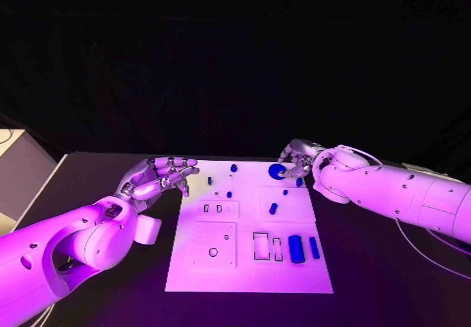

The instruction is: Assemble the parts on the task board

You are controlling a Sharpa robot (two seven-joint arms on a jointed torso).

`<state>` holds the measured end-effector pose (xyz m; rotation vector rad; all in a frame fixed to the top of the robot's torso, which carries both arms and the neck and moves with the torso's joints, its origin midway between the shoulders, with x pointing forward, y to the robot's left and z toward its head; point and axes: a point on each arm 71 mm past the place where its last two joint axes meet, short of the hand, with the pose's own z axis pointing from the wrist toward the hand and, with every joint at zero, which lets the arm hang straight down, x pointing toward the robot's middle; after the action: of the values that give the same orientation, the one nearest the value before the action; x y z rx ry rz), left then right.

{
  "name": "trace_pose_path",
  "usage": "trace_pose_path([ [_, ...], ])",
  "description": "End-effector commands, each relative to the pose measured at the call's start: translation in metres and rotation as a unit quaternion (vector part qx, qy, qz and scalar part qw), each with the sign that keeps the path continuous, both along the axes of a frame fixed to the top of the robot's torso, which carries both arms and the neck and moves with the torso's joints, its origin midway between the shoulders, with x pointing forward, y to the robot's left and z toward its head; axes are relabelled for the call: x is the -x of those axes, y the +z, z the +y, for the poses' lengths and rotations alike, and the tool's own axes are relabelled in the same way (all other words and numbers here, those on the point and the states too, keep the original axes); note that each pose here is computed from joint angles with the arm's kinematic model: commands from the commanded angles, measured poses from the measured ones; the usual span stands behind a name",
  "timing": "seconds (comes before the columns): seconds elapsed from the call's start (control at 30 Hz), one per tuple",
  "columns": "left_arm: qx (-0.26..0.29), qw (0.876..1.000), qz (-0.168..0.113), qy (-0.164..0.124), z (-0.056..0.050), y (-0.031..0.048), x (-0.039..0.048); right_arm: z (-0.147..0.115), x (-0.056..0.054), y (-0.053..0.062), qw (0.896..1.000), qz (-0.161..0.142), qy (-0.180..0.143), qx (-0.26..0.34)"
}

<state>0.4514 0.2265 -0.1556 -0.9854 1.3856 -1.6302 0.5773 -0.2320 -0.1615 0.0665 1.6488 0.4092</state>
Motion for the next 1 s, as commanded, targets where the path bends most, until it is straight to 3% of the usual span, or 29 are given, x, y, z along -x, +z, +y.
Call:
trace_pose_path([
  [0.03,0.004,1.000,-0.003,-0.010,-0.003,0.0010,0.0008,0.000,-0.001,-0.002,1.000,0.009,0.001,0.006],
  [1.0,0.004,1.000,-0.002,-0.011,-0.003,0.0007,0.0007,0.006,-0.002,-0.013,0.999,0.030,0.010,0.007],
])
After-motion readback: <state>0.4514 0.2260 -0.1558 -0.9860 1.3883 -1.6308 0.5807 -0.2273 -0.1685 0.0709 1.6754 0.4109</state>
